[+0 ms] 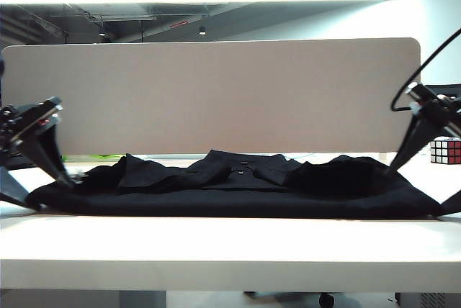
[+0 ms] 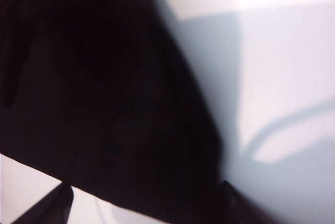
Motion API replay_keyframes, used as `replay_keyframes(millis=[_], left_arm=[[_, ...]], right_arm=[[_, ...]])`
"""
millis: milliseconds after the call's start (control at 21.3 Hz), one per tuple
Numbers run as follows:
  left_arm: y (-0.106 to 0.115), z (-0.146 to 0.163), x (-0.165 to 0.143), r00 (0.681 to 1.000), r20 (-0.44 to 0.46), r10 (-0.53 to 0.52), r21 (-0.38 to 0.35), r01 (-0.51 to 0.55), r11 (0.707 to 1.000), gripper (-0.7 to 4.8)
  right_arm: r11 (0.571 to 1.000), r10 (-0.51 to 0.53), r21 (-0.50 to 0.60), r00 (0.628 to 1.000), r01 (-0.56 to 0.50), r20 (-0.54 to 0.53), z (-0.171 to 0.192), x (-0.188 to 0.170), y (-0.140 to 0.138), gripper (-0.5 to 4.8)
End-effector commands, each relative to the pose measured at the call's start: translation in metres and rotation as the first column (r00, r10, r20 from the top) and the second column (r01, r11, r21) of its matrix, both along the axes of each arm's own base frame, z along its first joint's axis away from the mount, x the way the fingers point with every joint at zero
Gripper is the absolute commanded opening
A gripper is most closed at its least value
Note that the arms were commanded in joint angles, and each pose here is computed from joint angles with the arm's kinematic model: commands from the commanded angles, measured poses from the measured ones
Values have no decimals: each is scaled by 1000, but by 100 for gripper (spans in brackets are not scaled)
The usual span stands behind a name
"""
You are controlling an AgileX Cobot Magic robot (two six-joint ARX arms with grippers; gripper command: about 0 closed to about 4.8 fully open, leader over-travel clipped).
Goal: Fold the bottom side of the T-shirt horizontally towards the center, about one-third of the way, then fold the sleeve back towards the center, creating a straight line along the edge of the T-shirt, and finally fold the bottom of the T-shirt up towards the top, creating a neat rectangle.
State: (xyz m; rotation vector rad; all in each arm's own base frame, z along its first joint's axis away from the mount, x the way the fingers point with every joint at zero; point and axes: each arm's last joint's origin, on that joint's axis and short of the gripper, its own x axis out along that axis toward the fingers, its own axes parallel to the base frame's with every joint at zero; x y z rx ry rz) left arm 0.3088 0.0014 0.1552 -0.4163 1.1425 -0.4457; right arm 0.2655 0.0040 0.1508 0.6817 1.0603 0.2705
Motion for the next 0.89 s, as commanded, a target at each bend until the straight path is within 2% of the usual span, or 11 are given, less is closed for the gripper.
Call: replay_keyframes(millis=[47,141,235,282,329,422,469,563,704,798,892], left_arm=[[-8,-13,-3,998,-70,0,26,2,1000,272],[-11,-13,-2,998,-69,-7,29,9,1000,271],[-13,-14,-2,998,-65,-13,39,16,999,236],[-13,-14,-2,998,-63,-12,43,15,999,197],[-13,-14,-1,998,-57,-12,43,14,999,131],[-13,-13,0,999,-41,-14,36,16,999,16],[-13,-13,1,999,-30,-13,37,14,999,-5],[-11,-12,1,1000,-29,-4,29,5,1000,-6],[-11,1,-10,998,-69,7,42,-4,999,-6],[-7,16,-19,996,-76,45,36,-42,998,-6],[-1,43,-36,995,-63,71,23,-70,997,-6]], right_arm=[[1000,-11,-3,999,11,-46,-8,0,9,381],[1000,-4,-2,999,4,-39,-9,2,13,328],[1000,1,-20,999,-1,-33,-10,3,17,236],[1000,0,-28,999,-1,-32,-11,3,18,195],[999,-2,-39,1000,1,-29,-11,4,19,165],[999,-1,-41,1000,0,-14,-11,5,19,132],[999,-1,-40,1000,1,-4,-10,6,19,85],[1000,7,-30,1000,-7,2,-9,6,19,-3],[996,85,35,996,-84,-28,2,-7,22,-6],[992,127,0,992,-127,-23,16,-22,25,-6],[991,131,-8,991,-131,30,38,-43,25,-6]])
